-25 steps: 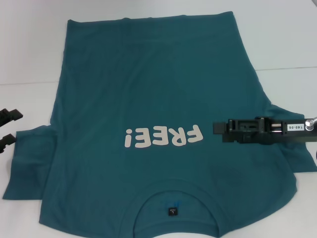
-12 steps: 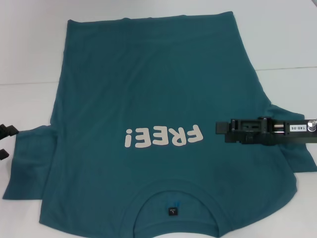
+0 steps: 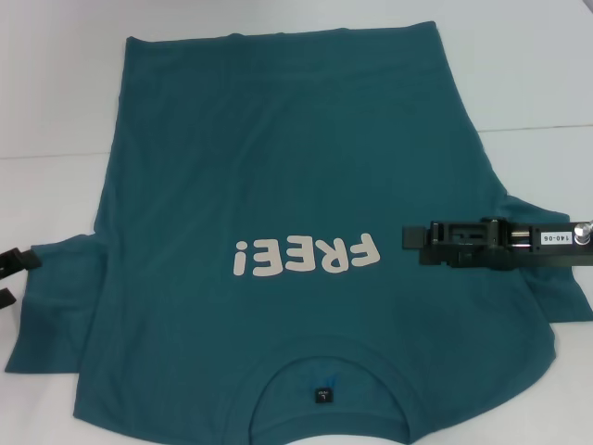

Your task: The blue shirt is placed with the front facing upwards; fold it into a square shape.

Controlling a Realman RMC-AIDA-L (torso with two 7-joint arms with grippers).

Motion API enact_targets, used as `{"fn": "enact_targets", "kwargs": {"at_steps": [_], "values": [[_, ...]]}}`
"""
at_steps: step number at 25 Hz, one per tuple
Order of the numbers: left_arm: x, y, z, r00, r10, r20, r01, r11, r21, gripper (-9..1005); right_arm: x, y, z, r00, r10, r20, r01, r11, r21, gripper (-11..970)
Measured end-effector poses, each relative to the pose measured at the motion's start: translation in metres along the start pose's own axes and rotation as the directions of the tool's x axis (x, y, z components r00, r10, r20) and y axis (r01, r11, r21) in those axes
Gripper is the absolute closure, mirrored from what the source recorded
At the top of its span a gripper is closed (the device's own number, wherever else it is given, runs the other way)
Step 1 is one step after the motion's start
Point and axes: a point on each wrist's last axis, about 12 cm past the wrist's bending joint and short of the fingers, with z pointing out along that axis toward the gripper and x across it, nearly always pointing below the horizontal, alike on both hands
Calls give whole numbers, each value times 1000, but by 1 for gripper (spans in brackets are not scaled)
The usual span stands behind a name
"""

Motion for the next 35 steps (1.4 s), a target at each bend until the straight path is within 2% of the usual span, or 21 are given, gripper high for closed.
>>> {"fn": "enact_targets", "kwargs": {"at_steps": [24,34,35], "values": [[8,-4,14,997,43,-66,-45,999,-31,155,2,-2,-2,1000,4,5,-4,1000,2,79],[9,-13,23,994,39,-104,-41,999,-16,155,3,-3,-3,1000,10,10,-10,1000,3,84],[8,-14,23,993,36,-109,-38,999,-17,181,4,-3,-4,1000,11,14,-11,1000,4,84]]}}
